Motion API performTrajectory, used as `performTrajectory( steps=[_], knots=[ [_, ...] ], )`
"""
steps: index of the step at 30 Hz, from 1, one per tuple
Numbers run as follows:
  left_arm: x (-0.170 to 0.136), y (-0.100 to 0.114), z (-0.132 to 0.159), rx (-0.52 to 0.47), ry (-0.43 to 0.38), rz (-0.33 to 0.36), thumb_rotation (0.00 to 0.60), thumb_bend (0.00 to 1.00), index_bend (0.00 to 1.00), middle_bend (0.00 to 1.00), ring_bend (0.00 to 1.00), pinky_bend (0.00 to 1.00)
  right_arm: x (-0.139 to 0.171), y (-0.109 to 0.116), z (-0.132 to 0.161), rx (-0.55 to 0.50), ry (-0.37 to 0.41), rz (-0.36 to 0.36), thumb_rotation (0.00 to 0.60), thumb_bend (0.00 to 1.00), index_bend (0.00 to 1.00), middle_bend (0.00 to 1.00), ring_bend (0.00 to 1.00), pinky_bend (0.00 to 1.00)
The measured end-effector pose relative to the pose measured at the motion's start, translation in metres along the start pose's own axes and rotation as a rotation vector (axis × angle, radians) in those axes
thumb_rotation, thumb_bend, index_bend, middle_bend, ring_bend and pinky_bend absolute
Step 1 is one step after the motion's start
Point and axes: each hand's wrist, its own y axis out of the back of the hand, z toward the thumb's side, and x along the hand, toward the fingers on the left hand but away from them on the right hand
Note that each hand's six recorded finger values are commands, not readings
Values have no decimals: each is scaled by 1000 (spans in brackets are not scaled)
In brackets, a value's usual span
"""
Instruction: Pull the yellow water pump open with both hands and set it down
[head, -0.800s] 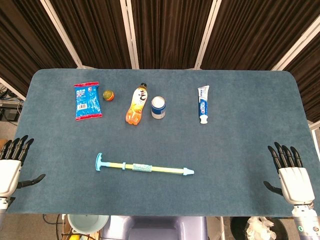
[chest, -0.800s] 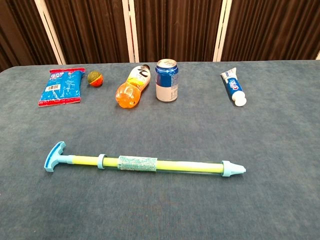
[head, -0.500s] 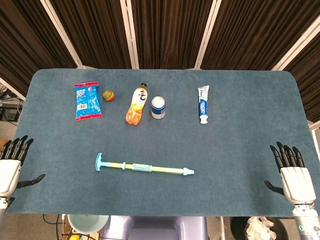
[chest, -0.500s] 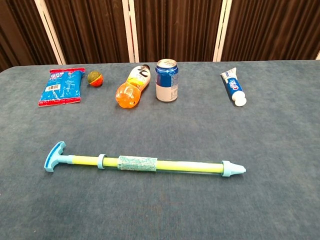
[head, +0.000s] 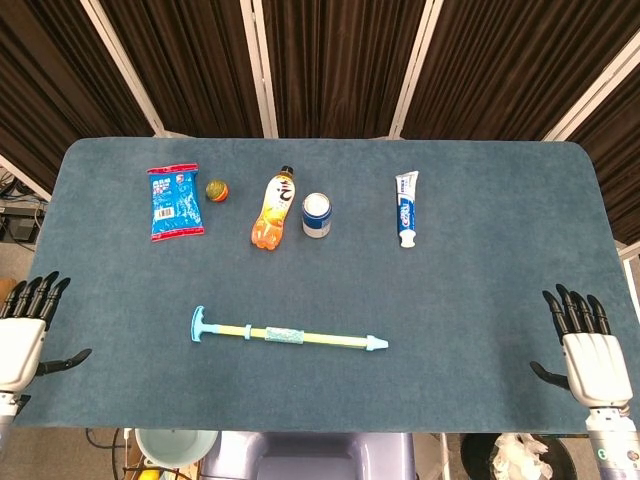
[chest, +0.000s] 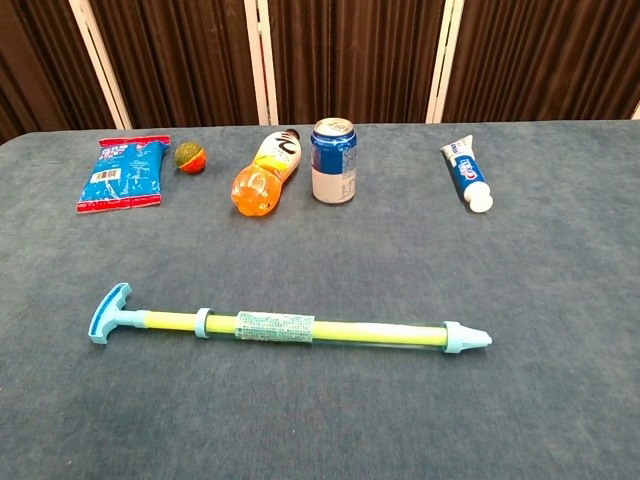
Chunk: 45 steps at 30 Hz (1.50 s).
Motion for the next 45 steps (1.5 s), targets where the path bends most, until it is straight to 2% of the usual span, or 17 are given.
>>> performTrajectory(
  steps=[3,8,12,21,27,36,45],
  knots=[
    [4,2,5,-8,-15,3,600,42,87,0,0,72,0,0,1,-1,1,1,600,74,2,0,0,0],
    [13,3,21,11,-59,-3,600,115,269,47,0,111,1,0,3,-6,9,-6,600,77,6,0,0,0],
    [26,4,44,40,-113,-4,600,148,370,69,0,112,2,-1,4,-5,11,-8,600,78,10,0,0,0],
    [66,-15,100,68,-172,-68,600,153,433,81,0,112,0,0,3,-16,5,-10,600,83,18,0,0,0],
    [80,-27,134,74,-205,-97,600,190,473,85,0,112,-1,0,2,-20,3,-7,600,84,18,0,0,0],
    [86,-52,167,90,-244,-141,600,203,504,96,0,112,-4,-1,2,-30,-1,-3,600,85,19,0,0,0],
    [91,-77,183,118,-245,-175,600,206,512,103,0,112,-5,-2,2,-38,-3,3,600,88,19,0,0,0]
  ],
)
